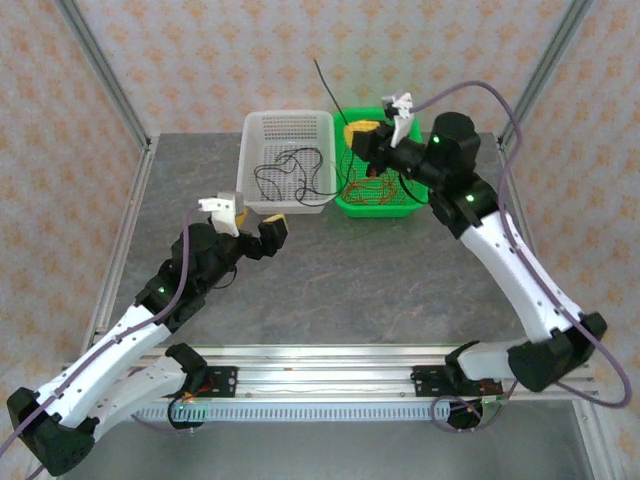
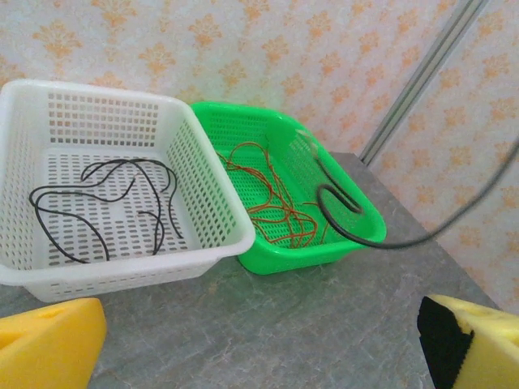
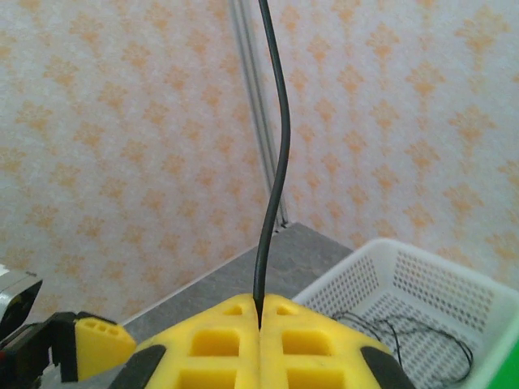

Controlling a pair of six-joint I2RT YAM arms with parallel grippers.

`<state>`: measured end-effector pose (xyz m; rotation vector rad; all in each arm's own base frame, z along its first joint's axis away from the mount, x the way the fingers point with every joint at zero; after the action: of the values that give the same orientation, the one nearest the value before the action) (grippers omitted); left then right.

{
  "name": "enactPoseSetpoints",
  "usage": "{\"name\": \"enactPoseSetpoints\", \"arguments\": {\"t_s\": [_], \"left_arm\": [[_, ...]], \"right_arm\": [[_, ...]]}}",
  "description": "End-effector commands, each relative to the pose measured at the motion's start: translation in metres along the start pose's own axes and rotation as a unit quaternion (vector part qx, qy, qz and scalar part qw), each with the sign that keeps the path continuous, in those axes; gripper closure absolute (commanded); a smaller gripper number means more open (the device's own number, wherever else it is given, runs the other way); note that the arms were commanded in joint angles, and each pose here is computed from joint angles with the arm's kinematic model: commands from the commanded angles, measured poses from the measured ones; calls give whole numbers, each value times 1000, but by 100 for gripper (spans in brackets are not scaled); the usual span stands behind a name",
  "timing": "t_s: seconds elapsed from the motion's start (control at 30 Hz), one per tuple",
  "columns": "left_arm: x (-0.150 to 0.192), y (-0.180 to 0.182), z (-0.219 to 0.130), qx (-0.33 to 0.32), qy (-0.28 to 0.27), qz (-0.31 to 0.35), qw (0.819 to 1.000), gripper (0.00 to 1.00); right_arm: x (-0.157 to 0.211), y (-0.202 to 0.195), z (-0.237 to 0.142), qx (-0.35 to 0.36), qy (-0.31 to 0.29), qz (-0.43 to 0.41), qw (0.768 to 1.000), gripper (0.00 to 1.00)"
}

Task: Untangle the cables

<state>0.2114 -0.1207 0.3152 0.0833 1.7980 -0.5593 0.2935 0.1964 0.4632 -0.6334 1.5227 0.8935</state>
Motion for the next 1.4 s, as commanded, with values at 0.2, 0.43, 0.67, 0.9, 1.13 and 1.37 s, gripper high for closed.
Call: {"name": "enactPoseSetpoints", "arguments": {"t_s": [0.2,0.43,0.67,0.9,1.13,1.37], "left_arm": [[-13,7,-10,-30,-22,-12,999,1],[-22,8,-16,-50,-27,-4,998,1],[-25,9,-18,-59,-25,-7,998,1],[-28,12,-22,-78,-24,-2,997,1],[-32,15,-23,-104,-22,3,994,1],[-32,19,-19,-137,-5,5,991,2]], "right_arm": [[-11,-26,65,-69,-39,-73,994,100],[32,-82,138,-36,8,-37,999,100],[92,-140,206,12,71,17,997,100],[161,-182,236,110,130,58,984,100],[211,-178,247,202,200,40,958,94],[242,-169,251,267,243,35,932,72]]}}
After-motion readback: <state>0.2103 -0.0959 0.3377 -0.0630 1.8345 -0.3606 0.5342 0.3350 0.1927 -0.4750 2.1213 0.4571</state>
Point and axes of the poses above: each hand's point on the last joint's axis, 136 mm out from that joint toward the fingers, its own z axis out along the fingers, its own y axis along the line the jaws close on, x = y × z, the point moved 8 cm from there along -z, back along the fingers, and after that the axes turned 2 degrees about z, right-handed, at the moved point
